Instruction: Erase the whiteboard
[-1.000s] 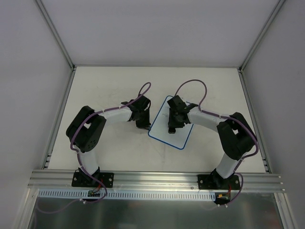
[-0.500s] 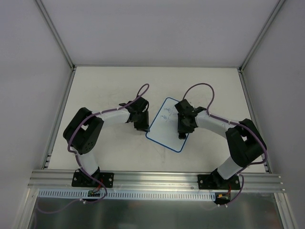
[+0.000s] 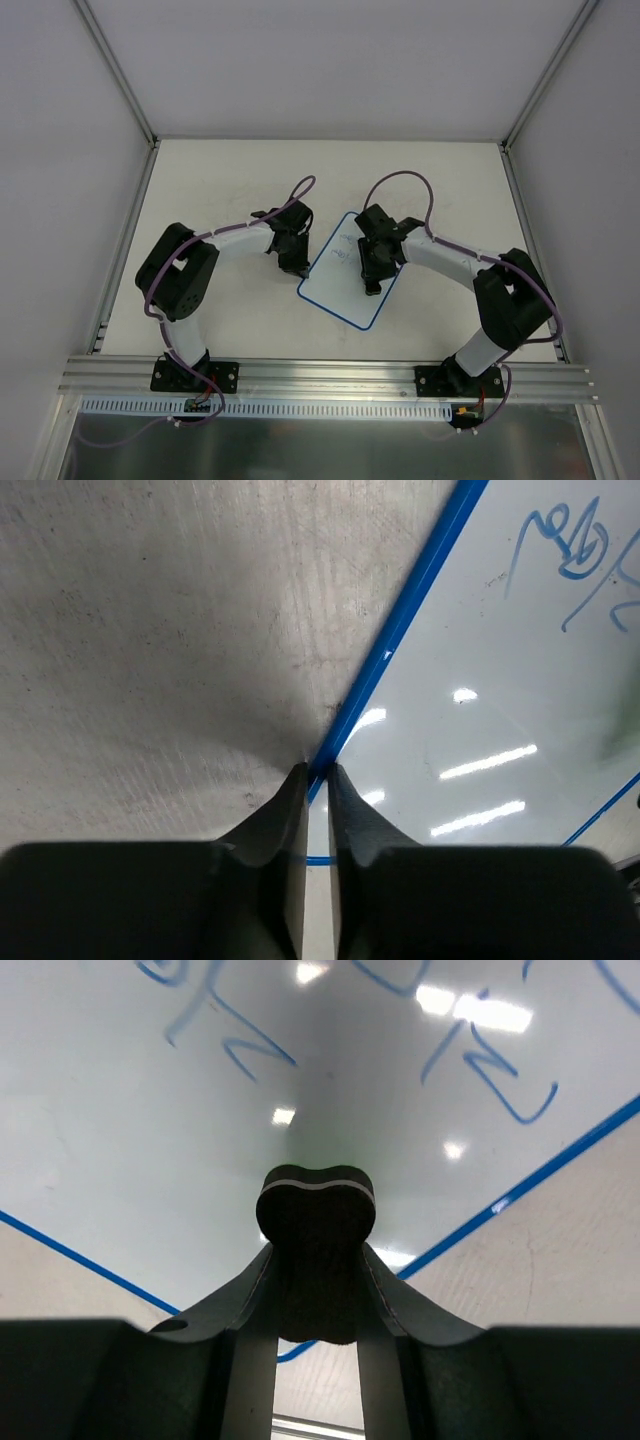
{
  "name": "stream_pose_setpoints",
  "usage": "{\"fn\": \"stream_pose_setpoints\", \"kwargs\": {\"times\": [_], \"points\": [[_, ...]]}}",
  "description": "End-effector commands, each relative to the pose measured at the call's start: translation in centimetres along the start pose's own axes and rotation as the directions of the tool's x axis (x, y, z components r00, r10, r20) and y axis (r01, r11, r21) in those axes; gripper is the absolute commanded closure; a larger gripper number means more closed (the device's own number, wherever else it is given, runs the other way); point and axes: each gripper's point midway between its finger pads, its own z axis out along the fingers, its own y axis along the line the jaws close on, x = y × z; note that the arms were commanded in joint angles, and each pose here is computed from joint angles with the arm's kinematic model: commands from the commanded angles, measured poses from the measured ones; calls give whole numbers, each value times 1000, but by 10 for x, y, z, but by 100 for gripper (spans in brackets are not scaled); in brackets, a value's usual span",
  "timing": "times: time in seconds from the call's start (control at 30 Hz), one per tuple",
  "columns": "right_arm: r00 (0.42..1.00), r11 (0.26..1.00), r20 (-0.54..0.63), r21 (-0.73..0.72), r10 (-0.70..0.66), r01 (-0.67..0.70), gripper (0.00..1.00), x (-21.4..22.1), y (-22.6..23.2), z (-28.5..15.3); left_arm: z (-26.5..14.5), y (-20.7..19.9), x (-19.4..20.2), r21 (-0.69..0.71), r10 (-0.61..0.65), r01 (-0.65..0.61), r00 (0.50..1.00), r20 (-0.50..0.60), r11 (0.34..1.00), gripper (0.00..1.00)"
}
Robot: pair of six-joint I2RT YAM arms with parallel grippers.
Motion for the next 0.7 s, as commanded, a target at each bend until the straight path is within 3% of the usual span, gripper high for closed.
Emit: {"fn": "stream_pose_setpoints", "kwargs": {"times": [0.0, 0.03, 0.37, 0.67], "points": [[995, 998, 85, -16, -54, 55, 100, -40, 20, -15, 26, 57, 41, -206, 10, -38, 991, -136, 978, 96], [994, 998, 91, -16, -61, 62, 100, -46, 24, -14, 27, 60, 45, -215, 7, -39, 989, -145, 976, 100], [991, 994, 81, 9, -109, 109, 100, -81, 68, 27, 26, 71, 58, -240, -6, -35, 986, -165, 970, 100], [993, 986, 43, 130, -109, 103, 100, -85, 46, 60, 26, 73, 63, -245, -9, -34, 985, -172, 969, 100]]}}
